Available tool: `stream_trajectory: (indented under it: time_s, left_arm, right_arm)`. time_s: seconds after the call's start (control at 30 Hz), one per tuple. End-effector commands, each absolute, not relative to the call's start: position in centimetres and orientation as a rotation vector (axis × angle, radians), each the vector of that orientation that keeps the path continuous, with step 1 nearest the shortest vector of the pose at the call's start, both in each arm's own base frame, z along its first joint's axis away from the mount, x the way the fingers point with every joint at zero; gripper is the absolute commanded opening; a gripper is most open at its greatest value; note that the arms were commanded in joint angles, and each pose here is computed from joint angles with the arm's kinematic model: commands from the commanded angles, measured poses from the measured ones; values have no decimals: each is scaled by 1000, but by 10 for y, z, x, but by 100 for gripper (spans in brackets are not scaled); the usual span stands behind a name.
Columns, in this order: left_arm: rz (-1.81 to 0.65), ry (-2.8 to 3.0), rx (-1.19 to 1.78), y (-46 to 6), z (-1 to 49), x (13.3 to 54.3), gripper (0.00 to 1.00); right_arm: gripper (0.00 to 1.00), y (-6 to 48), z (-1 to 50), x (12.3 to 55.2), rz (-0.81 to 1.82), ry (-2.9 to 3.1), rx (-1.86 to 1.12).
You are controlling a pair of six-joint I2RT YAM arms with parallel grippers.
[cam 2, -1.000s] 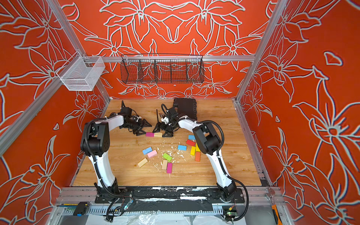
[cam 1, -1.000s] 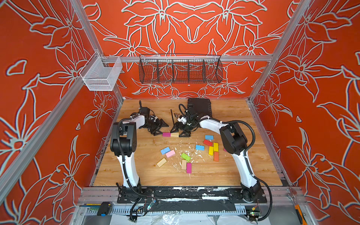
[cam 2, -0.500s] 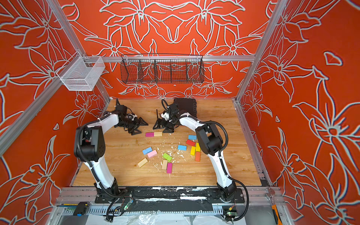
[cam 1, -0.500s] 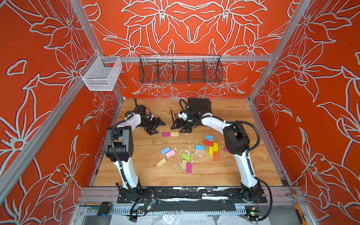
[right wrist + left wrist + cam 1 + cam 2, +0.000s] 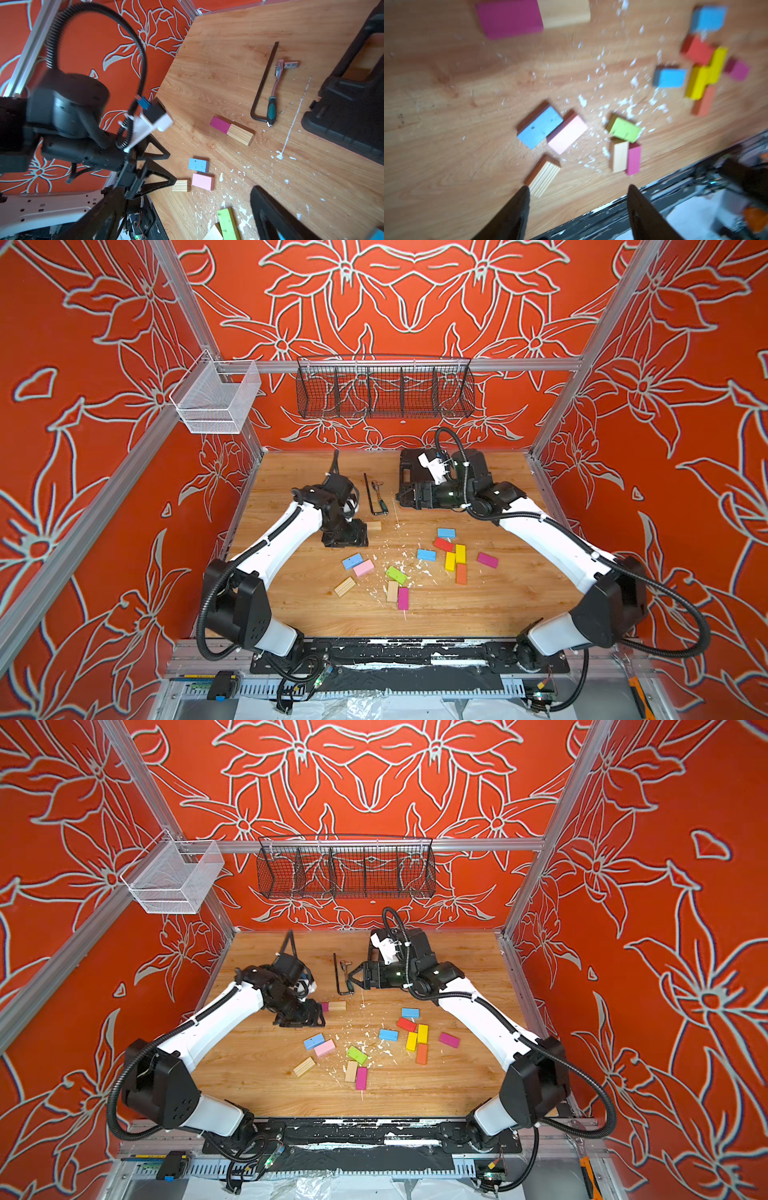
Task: Assemble the number 7 with building blocks
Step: Pick up the building block from the center of the board.
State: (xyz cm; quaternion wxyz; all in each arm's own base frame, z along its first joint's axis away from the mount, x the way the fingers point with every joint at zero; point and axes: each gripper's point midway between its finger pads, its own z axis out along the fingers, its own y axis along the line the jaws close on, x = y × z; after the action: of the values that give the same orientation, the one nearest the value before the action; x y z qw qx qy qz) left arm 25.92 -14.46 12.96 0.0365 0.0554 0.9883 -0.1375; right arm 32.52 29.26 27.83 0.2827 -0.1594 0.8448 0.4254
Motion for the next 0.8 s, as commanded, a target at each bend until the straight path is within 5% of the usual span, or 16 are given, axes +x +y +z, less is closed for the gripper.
stream_trajectory:
  time_s: [0.0,0.37,0.77]
  left_arm:
    - [-127,3151,261,-124,108,238,70]
    - [223,3315,291,-104,58,239,65]
    - [221,3353,338,-101,34,260,59]
  right_arm:
    - [97,274,255,298,1062,2370,-481]
    - [97,246,236,271,998,2360,-442]
    - [96,252,229,278,1021,2372,-429]
